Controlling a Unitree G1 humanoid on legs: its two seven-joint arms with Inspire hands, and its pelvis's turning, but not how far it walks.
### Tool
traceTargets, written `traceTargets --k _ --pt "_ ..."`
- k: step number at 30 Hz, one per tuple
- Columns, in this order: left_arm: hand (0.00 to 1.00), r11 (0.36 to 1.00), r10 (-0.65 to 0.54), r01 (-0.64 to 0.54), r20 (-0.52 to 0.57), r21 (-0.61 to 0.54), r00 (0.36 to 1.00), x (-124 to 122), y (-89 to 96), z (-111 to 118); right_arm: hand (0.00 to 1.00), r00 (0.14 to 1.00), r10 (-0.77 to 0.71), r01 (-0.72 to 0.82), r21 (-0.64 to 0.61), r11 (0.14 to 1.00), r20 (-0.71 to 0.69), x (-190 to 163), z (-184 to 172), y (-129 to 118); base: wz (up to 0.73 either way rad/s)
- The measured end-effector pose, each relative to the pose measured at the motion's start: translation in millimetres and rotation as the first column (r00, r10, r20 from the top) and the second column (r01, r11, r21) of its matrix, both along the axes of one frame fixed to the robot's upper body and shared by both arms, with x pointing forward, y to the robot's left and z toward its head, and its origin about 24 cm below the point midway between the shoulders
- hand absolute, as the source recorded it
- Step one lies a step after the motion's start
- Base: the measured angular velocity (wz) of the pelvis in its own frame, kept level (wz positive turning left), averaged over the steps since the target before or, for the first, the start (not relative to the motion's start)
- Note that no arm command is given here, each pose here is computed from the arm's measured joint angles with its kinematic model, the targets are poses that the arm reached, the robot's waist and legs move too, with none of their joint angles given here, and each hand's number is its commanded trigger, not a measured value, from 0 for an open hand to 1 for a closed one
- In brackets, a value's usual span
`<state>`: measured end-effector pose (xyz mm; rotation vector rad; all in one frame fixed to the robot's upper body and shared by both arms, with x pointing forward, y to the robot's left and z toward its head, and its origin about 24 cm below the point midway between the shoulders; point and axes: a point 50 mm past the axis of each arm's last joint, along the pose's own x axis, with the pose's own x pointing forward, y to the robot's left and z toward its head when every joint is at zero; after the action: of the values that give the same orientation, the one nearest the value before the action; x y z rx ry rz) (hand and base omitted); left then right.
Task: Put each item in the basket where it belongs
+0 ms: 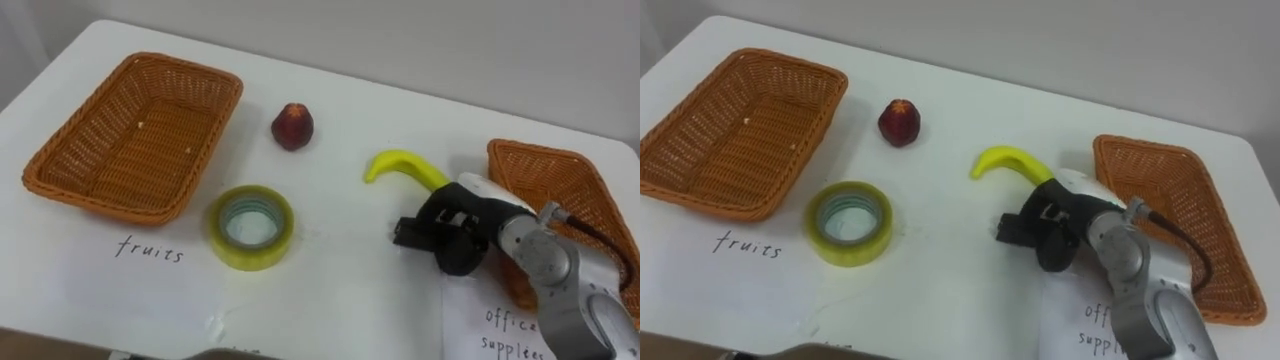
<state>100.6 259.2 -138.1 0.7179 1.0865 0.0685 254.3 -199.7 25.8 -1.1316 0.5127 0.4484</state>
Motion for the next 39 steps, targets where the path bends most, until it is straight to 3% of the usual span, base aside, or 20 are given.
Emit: traceTargets --k 28,39 --pt "0.00 0.999 0.016 -0.016 -0.003 0.035 1.000 -1.5 2.5 -1.5 1.00 1.000 -0.008 0.007 0.057 0.998 0.025 -1.8 2.1 1.4 0.00" --pt "0.00 0.997 0.071 -0.071 -0.012 0.024 0.997 -12.3 8.9 -3.6 1.00 0.987 0.080 -0.116 0.278 0.954 0.138 -15.4 26.6 18.5 0.01"
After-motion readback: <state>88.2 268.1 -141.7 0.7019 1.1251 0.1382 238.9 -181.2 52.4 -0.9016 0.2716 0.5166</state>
